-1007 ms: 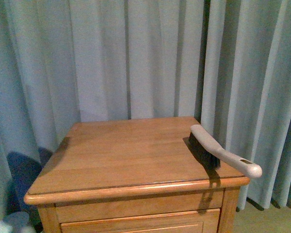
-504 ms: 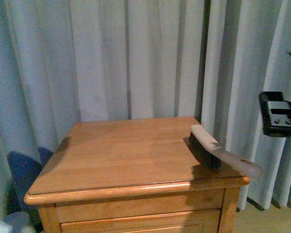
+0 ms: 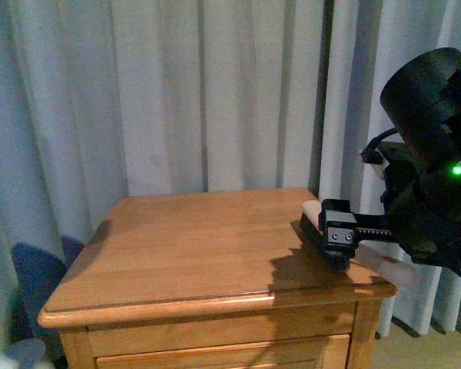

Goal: Clean up trash

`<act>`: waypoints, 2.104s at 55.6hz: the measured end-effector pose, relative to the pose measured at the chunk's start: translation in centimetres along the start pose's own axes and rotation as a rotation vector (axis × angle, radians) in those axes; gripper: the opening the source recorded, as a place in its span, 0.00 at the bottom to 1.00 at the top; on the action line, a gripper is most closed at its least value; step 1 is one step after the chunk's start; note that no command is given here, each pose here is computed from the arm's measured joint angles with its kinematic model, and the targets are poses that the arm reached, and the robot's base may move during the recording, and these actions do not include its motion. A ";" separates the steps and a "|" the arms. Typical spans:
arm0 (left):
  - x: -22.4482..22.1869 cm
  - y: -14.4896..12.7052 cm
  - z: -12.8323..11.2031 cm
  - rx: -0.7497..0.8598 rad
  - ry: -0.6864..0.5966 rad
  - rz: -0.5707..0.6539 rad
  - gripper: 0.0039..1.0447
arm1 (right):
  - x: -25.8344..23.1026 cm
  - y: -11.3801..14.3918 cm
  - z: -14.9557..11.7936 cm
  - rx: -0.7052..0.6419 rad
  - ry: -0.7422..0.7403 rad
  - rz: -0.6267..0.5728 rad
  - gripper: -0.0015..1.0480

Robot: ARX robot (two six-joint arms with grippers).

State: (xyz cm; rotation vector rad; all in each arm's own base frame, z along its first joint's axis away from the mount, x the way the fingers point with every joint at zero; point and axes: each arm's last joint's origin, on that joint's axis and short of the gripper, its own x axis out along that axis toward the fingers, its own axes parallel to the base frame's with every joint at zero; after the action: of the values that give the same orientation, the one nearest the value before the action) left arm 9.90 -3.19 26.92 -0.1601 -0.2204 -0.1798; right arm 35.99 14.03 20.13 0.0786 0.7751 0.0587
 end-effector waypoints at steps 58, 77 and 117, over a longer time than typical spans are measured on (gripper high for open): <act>0.0 0.0 0.0 0.000 0.000 0.000 0.27 | 0.8 -0.6 -0.3 -0.092 -0.154 -0.090 0.21; 0.0 0.0 0.0 0.000 0.000 0.000 0.27 | -8.4 -2.4 -1.0 -0.173 -0.621 -0.179 0.21; 0.0 0.0 0.0 0.000 0.000 0.000 0.27 | -20.8 -6.6 -12.2 -0.085 -0.836 -0.176 0.20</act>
State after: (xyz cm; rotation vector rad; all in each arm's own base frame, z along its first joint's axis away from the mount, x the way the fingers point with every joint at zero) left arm 9.90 -3.19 26.92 -0.1601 -0.2204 -0.1798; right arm 12.75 6.38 25.29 -0.0476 -0.0579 -0.1062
